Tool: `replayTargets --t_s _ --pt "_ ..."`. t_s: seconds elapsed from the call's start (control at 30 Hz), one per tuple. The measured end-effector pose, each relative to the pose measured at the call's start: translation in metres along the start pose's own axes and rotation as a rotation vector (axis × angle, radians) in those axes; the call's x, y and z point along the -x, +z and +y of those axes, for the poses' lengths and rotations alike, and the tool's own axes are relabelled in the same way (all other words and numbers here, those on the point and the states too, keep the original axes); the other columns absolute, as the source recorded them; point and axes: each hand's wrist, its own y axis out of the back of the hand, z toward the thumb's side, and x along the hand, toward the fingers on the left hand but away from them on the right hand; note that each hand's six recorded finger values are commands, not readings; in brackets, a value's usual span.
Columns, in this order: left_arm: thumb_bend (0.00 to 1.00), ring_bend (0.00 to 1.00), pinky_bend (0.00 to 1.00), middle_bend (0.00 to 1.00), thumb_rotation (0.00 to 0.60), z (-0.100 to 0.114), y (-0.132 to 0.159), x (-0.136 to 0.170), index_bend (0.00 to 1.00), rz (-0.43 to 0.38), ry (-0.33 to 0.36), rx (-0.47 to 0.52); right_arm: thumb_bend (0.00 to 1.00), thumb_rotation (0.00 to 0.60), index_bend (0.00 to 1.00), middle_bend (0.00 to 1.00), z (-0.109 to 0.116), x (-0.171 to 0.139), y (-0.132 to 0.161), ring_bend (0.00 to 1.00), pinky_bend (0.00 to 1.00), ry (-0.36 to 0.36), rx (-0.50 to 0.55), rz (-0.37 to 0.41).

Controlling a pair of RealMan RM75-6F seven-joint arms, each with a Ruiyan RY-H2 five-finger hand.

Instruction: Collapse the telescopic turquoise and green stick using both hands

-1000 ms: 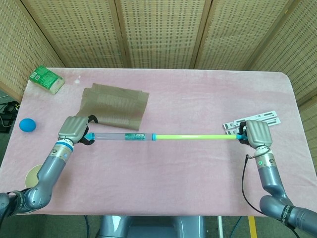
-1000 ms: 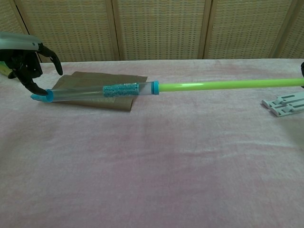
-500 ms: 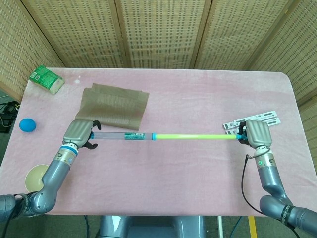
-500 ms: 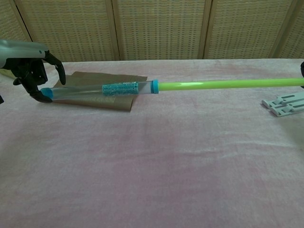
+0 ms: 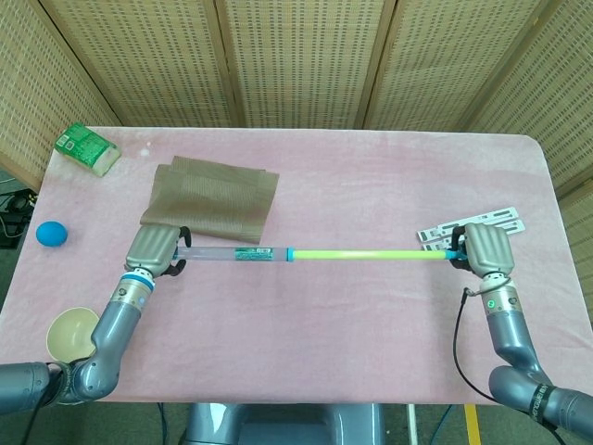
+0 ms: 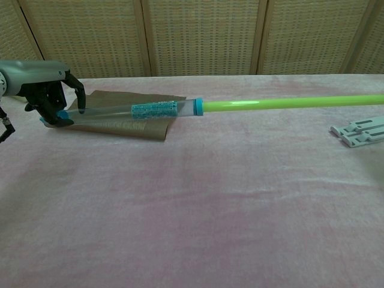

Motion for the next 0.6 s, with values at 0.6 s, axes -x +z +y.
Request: replayTargets --t_s 0.6 --pt "0.51 0.8 0.72 0.91 0.6 0.01 0.02 0.008 0.54 -0.048 0.031 0.073 0.6 0.6 0.83 1.0 -0.009 -0.004 0.019 1.0 0.72 0.023 -0.008 0.042"
